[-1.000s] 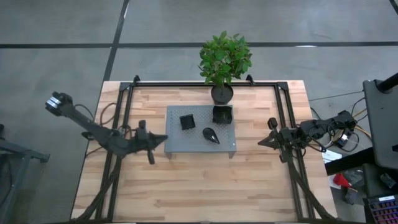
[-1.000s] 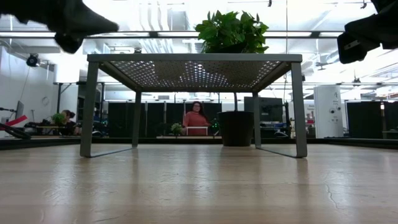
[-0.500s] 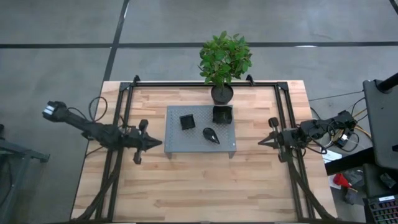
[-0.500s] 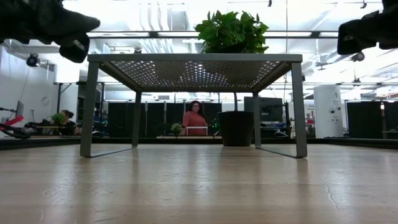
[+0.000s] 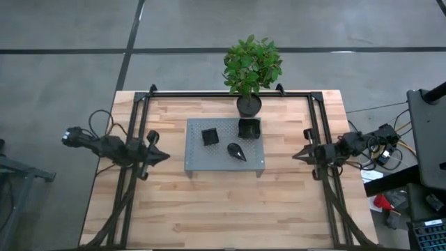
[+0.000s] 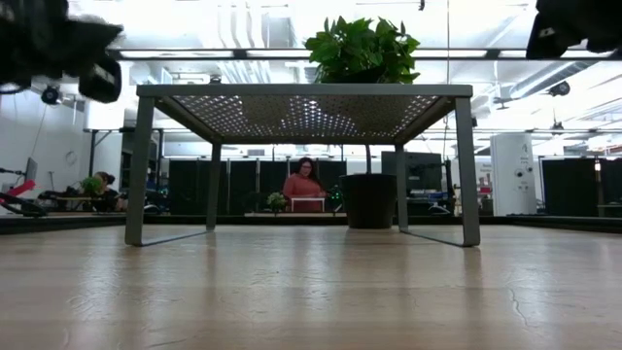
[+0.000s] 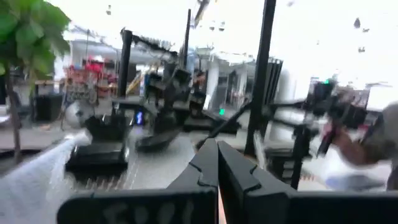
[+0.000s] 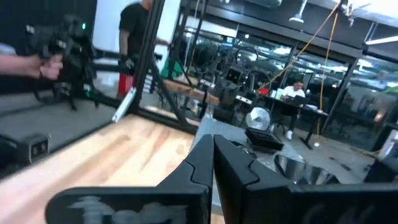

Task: Pick & Place Mini shaped plates
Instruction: Return to Home Position

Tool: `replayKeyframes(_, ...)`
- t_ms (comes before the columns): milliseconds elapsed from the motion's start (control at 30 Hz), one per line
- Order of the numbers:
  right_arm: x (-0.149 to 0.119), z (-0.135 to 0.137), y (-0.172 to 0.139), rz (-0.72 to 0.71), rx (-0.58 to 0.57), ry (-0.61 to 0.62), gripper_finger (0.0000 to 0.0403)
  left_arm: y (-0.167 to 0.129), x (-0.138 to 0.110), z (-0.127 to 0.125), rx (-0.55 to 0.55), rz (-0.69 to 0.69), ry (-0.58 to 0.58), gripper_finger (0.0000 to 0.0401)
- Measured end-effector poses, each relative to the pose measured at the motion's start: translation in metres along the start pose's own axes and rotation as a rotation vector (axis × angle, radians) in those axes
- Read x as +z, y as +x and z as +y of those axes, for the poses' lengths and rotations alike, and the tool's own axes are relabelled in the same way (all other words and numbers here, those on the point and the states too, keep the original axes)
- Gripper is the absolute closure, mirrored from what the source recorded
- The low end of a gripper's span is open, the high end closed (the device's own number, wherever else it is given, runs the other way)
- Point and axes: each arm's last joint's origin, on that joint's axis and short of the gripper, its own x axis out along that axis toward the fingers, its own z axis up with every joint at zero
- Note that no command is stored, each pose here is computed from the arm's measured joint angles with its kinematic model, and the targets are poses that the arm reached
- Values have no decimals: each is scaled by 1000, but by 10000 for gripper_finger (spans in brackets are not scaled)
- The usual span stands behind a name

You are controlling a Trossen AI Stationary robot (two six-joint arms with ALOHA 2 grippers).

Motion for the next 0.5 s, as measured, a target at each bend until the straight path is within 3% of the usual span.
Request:
replayKeyframes(100,-2,0,0,20,4,-40,394,-2,-10,2,15,44,28,401)
replayKeyframes(300,3,-1,-2,-35,-4,120,394,-2,-11,3,68,56,42,401)
replayKeyframes(500,-2,-1,-5,6,-5,77,394,-1,-15,3,70,87,24,401)
